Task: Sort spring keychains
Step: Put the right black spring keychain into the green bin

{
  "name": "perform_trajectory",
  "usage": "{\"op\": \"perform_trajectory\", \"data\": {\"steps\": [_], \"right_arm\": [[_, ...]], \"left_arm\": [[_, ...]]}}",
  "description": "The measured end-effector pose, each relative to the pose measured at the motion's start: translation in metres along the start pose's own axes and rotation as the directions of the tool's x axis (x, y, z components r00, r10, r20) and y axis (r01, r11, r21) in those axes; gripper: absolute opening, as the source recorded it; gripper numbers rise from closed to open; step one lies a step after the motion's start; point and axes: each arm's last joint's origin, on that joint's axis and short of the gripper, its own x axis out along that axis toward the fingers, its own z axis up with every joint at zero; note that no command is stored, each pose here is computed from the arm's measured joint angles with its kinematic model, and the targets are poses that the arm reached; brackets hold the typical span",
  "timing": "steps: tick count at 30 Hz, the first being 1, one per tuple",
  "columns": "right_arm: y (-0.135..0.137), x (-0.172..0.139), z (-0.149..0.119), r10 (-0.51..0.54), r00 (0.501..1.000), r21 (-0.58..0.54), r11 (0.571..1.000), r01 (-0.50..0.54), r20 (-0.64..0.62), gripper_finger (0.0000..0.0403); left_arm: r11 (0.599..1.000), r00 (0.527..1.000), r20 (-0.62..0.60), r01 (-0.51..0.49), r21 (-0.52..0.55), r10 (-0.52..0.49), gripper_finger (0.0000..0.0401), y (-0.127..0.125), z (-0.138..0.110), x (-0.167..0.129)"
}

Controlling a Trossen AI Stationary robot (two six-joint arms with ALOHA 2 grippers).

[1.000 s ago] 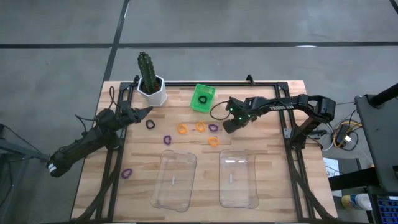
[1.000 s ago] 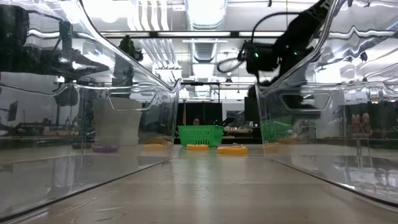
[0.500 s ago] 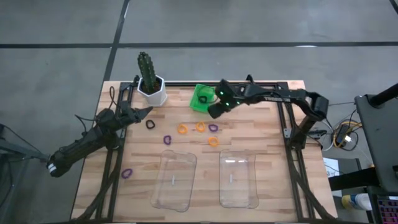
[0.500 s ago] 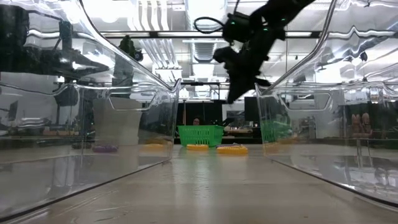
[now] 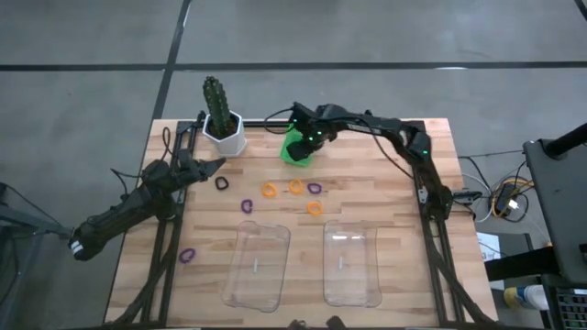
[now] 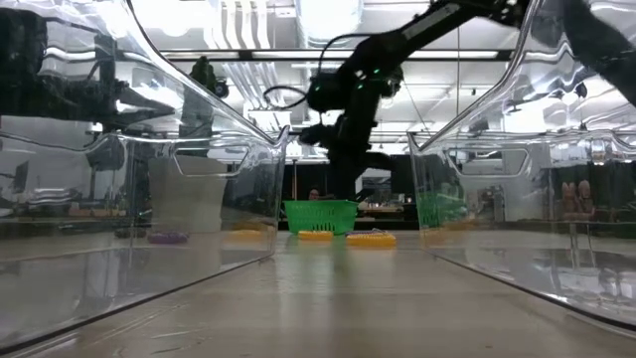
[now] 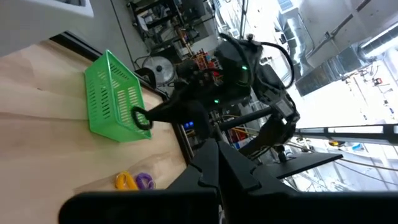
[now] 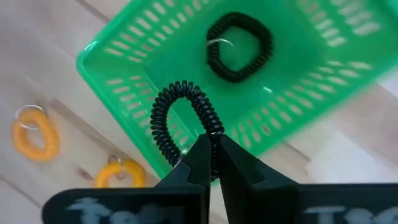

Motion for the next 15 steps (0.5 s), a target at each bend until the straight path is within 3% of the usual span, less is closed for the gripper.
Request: {"op": "perform_trajectory", "data": {"steps": [7,11,15], "right_arm": [[0.013,0.011,0.024,-0.021,1.0,-0.058,0.998,0.02,-0.014,0.0013],[0.009,0.016,0.029,-0.102,0.994,-0.047,0.994,0.1,-0.04,0.0013],[0.005,0.021,0.032,-0.094,0.994,-0.049,0.995,0.091,-0.058,0.0031]], "left_arm": [[1.0,1.0,0.001,-0.001,-0.022,0.001,0.0,0.0,0.0,0.0],[1.0,1.0,0.001,-0.001,-0.024,0.001,0.0,0.0,0.0,0.0],[1.0,1.0,0.002,-0.002,-0.024,0.002,0.0,0.0,0.0,0.0]]}}
